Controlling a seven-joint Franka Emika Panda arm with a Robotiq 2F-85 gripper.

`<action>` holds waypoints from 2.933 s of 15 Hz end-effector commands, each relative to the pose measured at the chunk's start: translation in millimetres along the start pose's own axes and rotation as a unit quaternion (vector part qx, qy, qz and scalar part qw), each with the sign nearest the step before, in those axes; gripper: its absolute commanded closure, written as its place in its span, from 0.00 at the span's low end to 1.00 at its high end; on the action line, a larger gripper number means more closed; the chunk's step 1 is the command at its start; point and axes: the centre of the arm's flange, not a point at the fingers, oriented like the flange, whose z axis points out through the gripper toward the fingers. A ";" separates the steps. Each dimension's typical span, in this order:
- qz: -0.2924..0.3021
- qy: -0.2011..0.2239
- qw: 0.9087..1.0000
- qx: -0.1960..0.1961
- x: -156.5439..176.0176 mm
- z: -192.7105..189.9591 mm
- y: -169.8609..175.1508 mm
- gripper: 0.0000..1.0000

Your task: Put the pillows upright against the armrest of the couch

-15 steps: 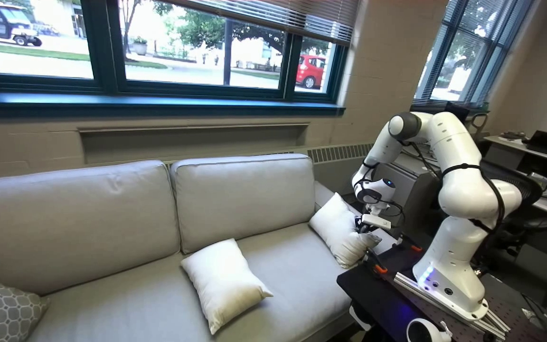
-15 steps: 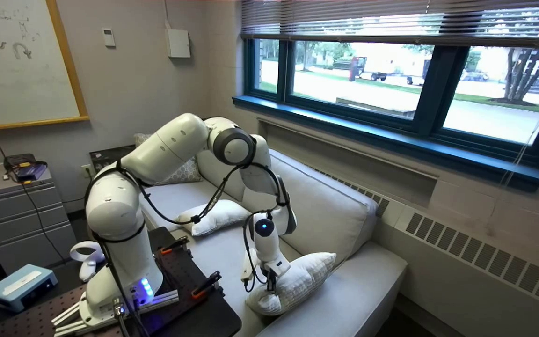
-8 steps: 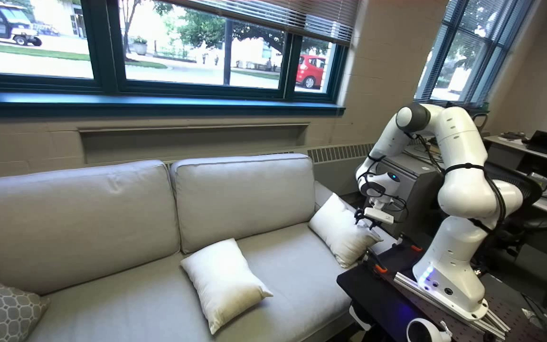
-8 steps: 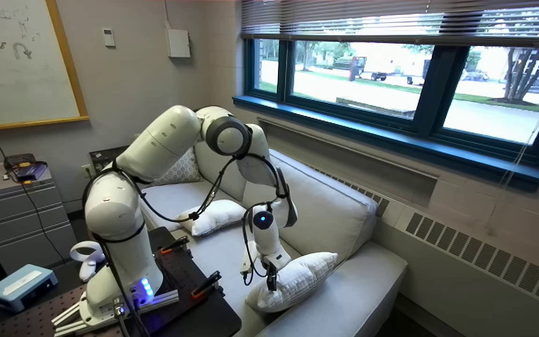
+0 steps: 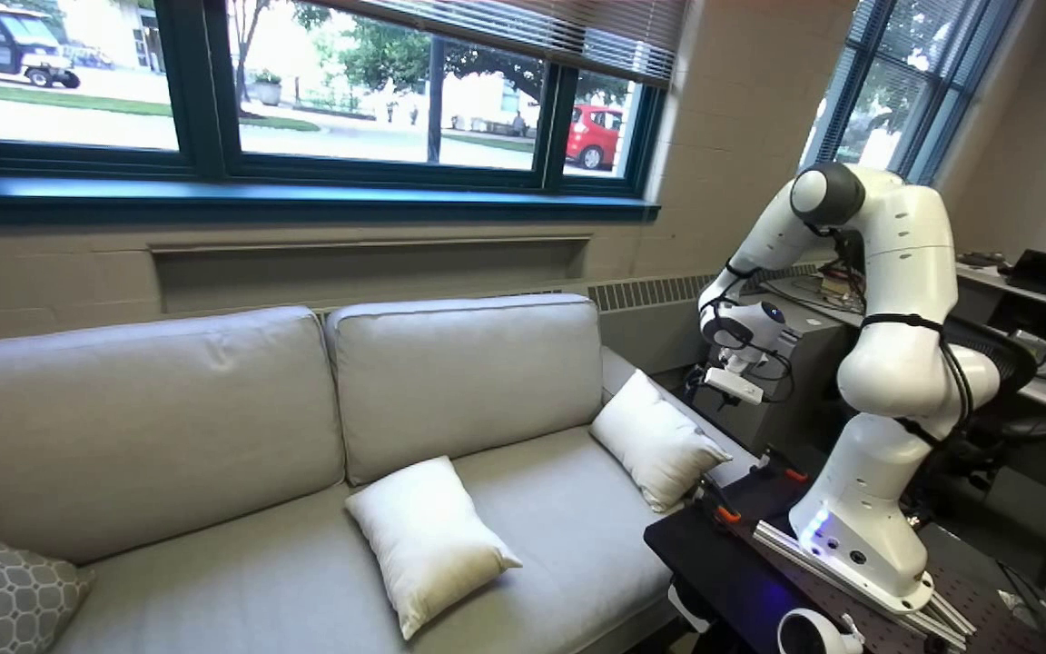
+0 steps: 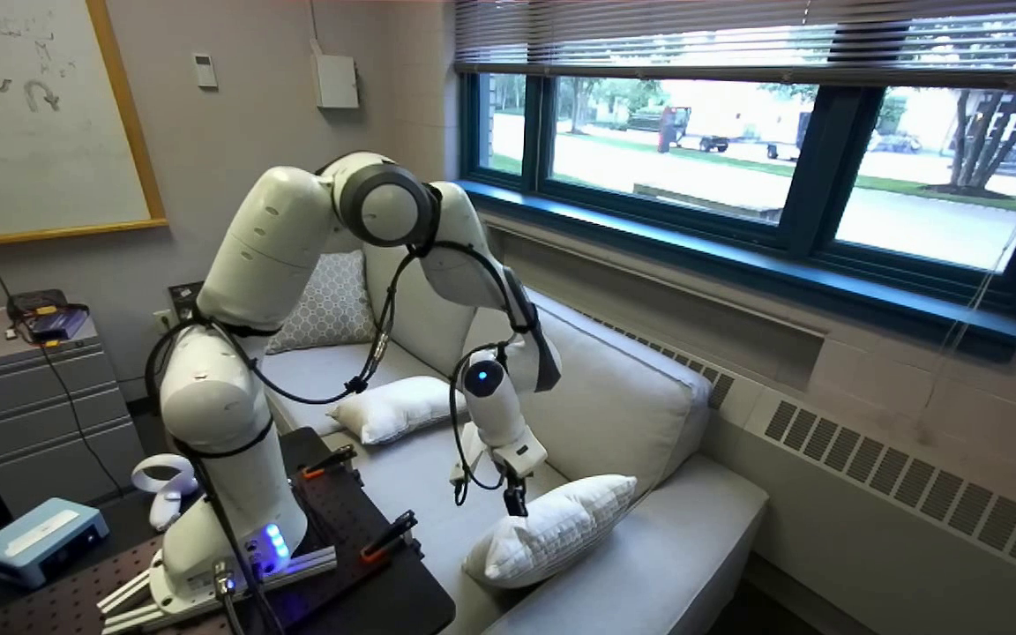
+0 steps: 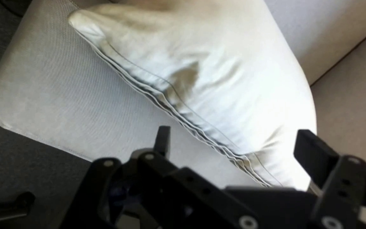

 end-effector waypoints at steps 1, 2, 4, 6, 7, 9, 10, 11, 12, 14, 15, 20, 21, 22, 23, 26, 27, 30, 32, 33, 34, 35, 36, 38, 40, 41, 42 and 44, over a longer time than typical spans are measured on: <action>-0.040 0.007 0.999 0.030 -20.6 -56.5 -29.6 0.00; -0.067 -0.006 0.997 0.045 -31.0 -63.9 -48.8 0.00; -0.113 -0.030 0.991 0.072 -57.9 -71.6 -85.3 0.00; -0.157 -0.059 0.981 0.099 -99.7 -68.9 -132.4 0.00; -0.180 -0.077 0.974 0.111 -122.6 -62.6 -157.8 0.00; -0.224 -0.115 0.958 0.136 -167.1 -52.1 -203.6 0.00; -0.245 -0.135 0.948 0.150 -189.2 -48.8 -221.7 0.00; -0.268 -0.156 0.937 0.160 -211.3 -40.2 -242.3 0.00; -0.287 -0.177 0.926 0.170 -231.3 -34.9 -257.8 0.00; -0.320 -0.220 0.903 0.183 -268.6 -16.1 -289.0 0.00; -0.332 -0.238 0.894 0.182 -285.0 -2.7 -302.4 0.00; -0.370 -0.280 0.869 0.174 -337.9 19.8 -289.1 0.00; -0.371 -0.286 0.867 0.169 -344.9 26.2 -290.2 0.00; -0.372 -0.286 0.867 0.167 -347.6 27.8 -288.6 0.00; -0.371 -0.285 0.868 0.167 -346.0 27.7 -287.8 0.00; -0.368 -0.282 0.870 0.168 -338.9 27.4 -288.2 0.00; -0.368 -0.282 0.870 0.168 -338.8 27.5 -288.1 0.00; -0.365 -0.283 0.871 0.167 -337.6 30.5 -280.8 0.00; -0.360 -0.293 0.870 0.166 -329.6 41.6 -263.7 0.00; -0.365 -0.296 0.868 0.162 -327.7 46.3 -259.9 0.00; -0.368 -0.291 0.869 0.154 -325.9 50.5 -257.9 0.00; -0.364 -0.293 0.871 0.150 -323.1 55.3 -259.3 0.00; -0.366 -0.289 0.872 0.149 -321.2 59.7 -261.1 0.00; -0.358 -0.279 0.879 0.144 -322.5 66.4 -272.0 0.00; -0.344 -0.256 0.893 0.138 -321.7 72.0 -289.9 0.00; -0.337 -0.245 0.898 0.140 -321.4 73.6 -303.5 0.00; -0.333 -0.236 0.901 0.144 -321.9 74.2 -314.7 0.00; -0.326 -0.202 0.912 0.144 -322.6 78.8 -351.0 0.00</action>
